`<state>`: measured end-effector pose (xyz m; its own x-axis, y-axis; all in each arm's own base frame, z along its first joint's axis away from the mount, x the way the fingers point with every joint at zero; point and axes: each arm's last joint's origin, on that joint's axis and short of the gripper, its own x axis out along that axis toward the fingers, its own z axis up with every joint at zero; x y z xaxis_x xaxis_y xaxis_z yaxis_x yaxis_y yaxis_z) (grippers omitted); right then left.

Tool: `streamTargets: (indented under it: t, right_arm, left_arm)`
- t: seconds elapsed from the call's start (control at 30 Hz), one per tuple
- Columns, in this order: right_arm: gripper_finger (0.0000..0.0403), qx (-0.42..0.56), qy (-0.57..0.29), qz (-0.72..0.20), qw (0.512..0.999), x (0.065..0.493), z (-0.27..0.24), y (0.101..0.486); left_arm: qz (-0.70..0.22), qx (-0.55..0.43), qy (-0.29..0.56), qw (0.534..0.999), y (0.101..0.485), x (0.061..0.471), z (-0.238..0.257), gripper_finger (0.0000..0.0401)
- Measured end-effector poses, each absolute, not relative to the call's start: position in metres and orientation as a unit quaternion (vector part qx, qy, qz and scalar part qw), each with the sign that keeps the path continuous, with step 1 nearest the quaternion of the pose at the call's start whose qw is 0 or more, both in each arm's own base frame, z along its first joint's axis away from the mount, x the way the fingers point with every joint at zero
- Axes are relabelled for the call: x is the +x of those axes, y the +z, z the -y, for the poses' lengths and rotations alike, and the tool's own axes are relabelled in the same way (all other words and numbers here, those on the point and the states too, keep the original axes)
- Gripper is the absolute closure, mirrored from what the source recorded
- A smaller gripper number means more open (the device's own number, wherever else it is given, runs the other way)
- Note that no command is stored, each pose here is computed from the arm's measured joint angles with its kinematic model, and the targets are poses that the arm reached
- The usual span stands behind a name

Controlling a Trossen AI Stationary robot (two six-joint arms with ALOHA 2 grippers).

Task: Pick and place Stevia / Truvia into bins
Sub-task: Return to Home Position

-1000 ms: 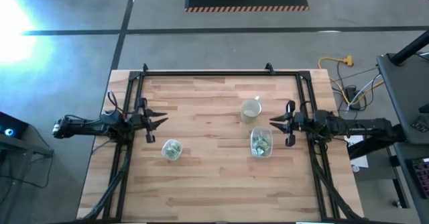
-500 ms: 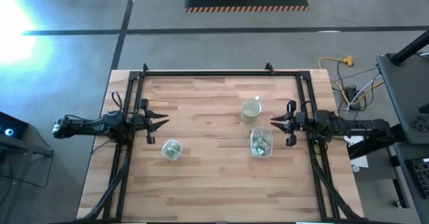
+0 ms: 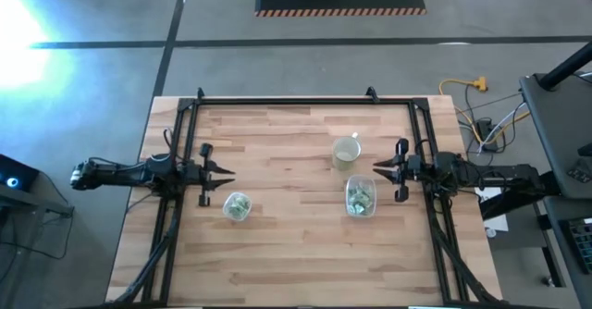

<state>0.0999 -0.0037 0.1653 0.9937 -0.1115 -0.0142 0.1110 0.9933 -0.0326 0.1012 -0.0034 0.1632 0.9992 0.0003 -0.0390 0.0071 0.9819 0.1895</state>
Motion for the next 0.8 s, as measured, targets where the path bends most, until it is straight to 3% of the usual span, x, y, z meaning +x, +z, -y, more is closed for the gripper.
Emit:
streamTargets:
  t: [0.8]
  right_arm:
    - [0.0342, -0.018, -0.056, -0.007, 0.998, 0.0999, 0.0037, 0.1654]
  left_arm:
    - [-0.034, 0.078, 0.009, 0.996, 0.161, 0.1041, 0.0029, 0.0338]
